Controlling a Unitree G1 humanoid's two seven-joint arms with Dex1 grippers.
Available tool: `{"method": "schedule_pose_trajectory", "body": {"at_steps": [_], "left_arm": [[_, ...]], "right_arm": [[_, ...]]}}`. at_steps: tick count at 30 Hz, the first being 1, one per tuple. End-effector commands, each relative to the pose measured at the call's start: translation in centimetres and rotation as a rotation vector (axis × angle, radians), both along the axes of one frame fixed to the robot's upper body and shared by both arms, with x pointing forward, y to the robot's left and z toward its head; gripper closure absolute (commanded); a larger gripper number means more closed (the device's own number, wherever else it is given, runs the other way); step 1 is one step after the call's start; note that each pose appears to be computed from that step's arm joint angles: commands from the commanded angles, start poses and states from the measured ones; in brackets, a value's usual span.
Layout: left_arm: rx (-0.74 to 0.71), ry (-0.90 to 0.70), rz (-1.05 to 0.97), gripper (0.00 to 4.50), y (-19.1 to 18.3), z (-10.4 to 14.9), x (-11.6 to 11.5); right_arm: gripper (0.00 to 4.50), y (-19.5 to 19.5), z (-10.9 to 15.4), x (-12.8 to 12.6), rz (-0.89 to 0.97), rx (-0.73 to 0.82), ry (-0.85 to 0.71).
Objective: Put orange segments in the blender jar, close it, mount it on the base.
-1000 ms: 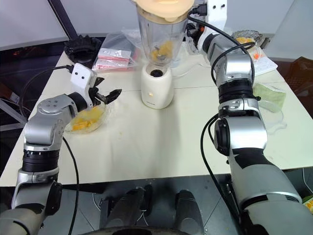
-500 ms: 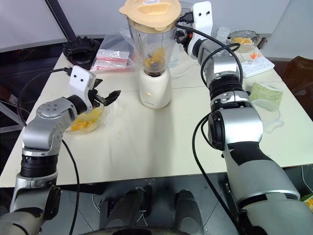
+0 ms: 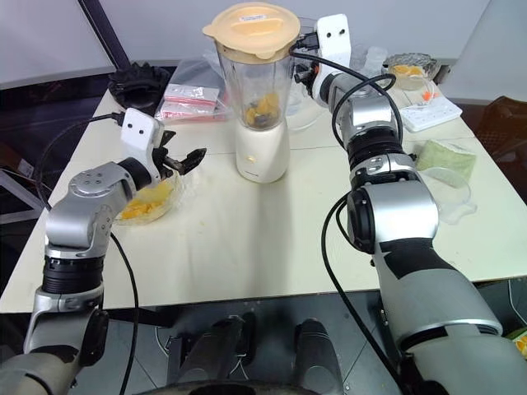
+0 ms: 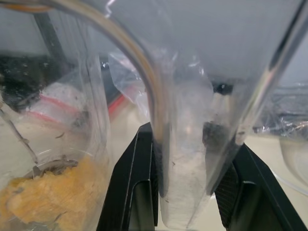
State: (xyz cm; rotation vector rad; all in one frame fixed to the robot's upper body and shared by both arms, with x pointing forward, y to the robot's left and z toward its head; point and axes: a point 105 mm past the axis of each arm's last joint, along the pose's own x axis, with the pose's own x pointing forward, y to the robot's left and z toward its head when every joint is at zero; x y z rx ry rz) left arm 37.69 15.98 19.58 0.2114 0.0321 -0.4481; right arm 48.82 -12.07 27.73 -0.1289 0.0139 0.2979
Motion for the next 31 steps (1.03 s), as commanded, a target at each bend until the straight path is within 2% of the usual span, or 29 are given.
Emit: {"method": "schedule_pose_trajectory", "body": {"at_steps": [1,6,8,12,16,19,23,26,31], "left_arm": [[0.008,-0.054,-0.025,0.24,-0.9,1.3,0.1],[-0.01,-0.063,-0.047,0.24,-1.6,1.4,0.2],[-0.027,-0.062,-0.053,0.22,-1.7,1.5,0.3],[-0.029,-0.062,-0.061,0.22,-1.9,1.4,0.3],[-0.038,-0.063,-0.069,0.22,-1.9,1.4,0.3],[-0.052,-0.065,-0.083,0.22,-2.0,1.4,0.1],[-0.066,-0.061,-0.094,0.22,-2.2,1.1,-0.3],[-0.086,-0.055,-0.114,0.22,-2.1,0.6,-1.0],[-0.097,0.029,-0.195,0.22,-2.6,-1.1,-2.8]], "right_arm": [[3.57,0.1,-0.9,0.0,-0.004,-0.065,0.048],[3.57,-0.1,-1.4,0.1,-0.02,-0.062,0.062],[2.51,-0.3,-1.5,0.1,-0.025,-0.06,0.063],[0.75,-1.9,-1.9,0.2,-0.09,-0.072,0.035],[0.75,-2.8,-1.9,-0.4,-0.107,-0.089,-0.005],[0.75,-2.8,-2.4,-2.2,-0.081,-0.104,-0.028],[0.75,-2.0,-3.5,-6.0,0.005,-0.123,-0.047],[0.75,-1.2,-6.1,-10.5,0.158,-0.125,-0.021],[0.75,-3.2,-9.6,-15.7,0.23,-0.075,0.011]]}}
